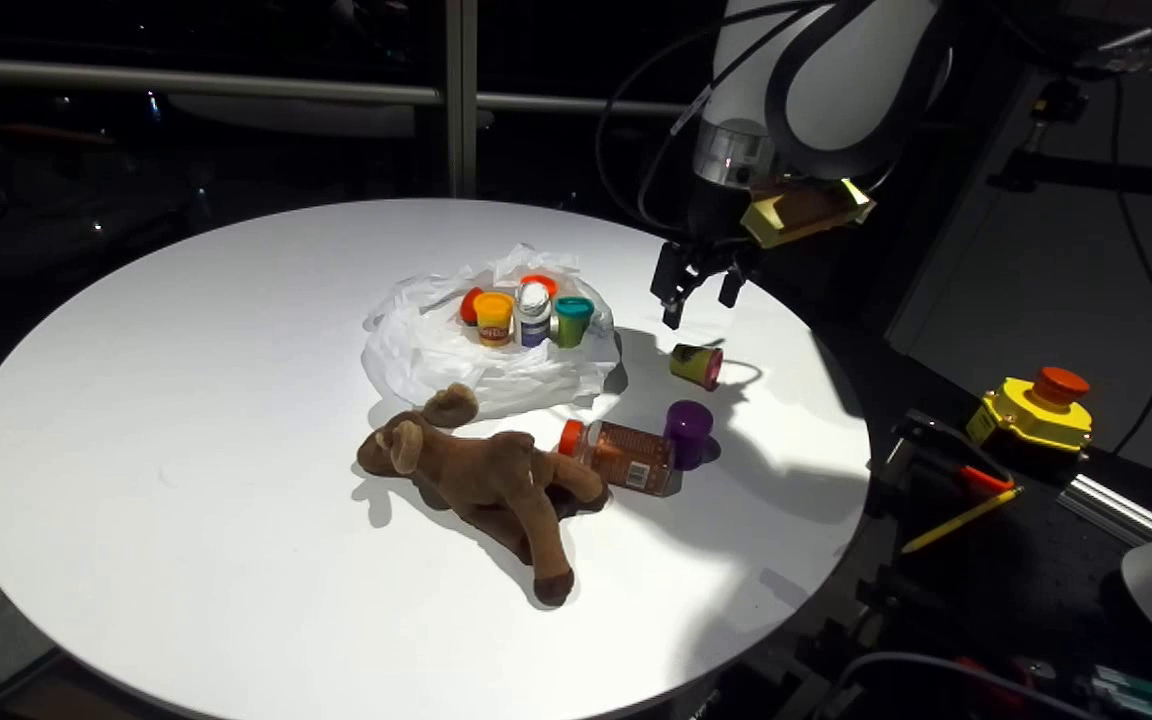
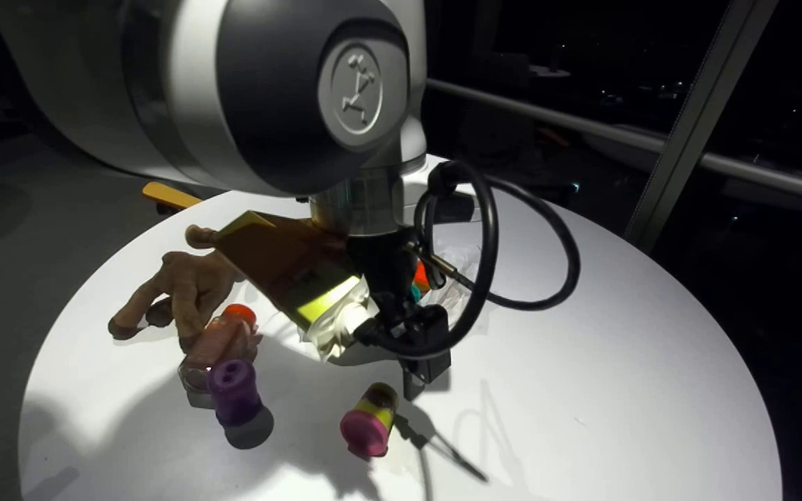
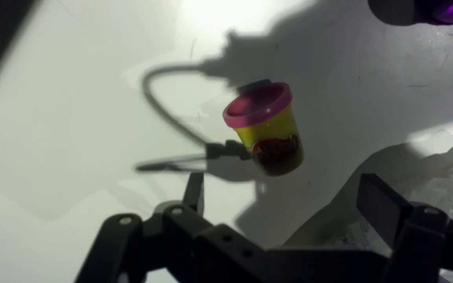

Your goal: Put all the contents in the white plastic bag

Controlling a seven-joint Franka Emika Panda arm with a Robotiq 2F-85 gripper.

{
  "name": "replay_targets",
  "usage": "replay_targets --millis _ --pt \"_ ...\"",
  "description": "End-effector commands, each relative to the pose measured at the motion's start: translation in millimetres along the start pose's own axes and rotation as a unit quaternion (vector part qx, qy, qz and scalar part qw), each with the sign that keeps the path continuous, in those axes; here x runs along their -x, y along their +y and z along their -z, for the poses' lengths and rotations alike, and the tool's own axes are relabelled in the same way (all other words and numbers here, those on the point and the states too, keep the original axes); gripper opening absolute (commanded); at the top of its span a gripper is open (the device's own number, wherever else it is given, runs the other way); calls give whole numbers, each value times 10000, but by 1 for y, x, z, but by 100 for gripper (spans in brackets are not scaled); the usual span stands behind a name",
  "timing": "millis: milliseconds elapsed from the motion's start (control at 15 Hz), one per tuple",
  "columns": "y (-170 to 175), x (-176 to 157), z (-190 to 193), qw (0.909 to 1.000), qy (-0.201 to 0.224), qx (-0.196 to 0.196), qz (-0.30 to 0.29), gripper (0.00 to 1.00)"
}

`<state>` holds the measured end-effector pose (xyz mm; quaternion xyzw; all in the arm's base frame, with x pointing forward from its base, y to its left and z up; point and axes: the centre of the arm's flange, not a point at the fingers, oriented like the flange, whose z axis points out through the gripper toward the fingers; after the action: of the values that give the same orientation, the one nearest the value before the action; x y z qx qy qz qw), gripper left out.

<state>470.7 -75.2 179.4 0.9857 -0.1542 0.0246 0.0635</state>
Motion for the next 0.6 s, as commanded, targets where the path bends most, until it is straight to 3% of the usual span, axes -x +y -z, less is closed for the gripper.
replay_targets --millis 0,467,533 --pt "-6 2 -19 9996 -143 74 226 100" --pt "-18 9 -51 9979 -391 287 435 100" --pt "-19 7 -54 9978 -387 312 443 90"
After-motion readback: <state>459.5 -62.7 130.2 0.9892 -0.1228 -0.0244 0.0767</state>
